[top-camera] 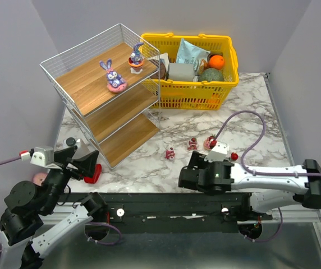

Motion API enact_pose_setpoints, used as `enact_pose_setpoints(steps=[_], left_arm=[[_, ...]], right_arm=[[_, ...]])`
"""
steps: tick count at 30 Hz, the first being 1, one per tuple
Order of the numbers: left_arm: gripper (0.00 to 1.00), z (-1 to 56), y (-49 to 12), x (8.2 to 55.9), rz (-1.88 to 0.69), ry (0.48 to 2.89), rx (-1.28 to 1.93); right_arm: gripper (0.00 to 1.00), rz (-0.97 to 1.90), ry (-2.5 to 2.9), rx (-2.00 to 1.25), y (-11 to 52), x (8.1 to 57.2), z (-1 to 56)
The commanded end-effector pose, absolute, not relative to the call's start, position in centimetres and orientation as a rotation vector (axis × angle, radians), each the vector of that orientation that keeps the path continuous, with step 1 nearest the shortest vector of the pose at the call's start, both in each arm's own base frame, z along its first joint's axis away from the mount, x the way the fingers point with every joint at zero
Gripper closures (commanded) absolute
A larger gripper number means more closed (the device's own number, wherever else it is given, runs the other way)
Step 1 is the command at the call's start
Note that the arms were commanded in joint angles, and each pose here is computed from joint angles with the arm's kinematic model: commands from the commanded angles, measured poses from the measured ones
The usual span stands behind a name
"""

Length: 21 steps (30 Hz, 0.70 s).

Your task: Place and organize the plastic toys onto the shelf

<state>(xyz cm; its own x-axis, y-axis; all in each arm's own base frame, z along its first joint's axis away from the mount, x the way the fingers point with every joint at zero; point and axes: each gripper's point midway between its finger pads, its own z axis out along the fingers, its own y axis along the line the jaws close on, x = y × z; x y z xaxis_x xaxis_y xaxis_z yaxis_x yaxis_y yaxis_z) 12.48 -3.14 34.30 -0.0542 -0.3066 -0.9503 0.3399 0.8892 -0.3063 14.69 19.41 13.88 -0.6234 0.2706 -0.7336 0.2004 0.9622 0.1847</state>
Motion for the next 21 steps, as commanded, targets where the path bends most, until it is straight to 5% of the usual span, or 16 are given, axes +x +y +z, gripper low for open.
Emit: enact_pose_setpoints(steps=[1,21], left_arm=[[0.01,34.5,-3.8,12.2,-0.591,1.505,0.02],[0.01,33.7,-5.7,13.5,-0.582,1.545,0.054]], right_arm=[[0.02,-0.078,2.088,0.505,16.4,14.7,15.5],[0.02,-0.003,2.172,0.546,16.2,14.3,6.7]])
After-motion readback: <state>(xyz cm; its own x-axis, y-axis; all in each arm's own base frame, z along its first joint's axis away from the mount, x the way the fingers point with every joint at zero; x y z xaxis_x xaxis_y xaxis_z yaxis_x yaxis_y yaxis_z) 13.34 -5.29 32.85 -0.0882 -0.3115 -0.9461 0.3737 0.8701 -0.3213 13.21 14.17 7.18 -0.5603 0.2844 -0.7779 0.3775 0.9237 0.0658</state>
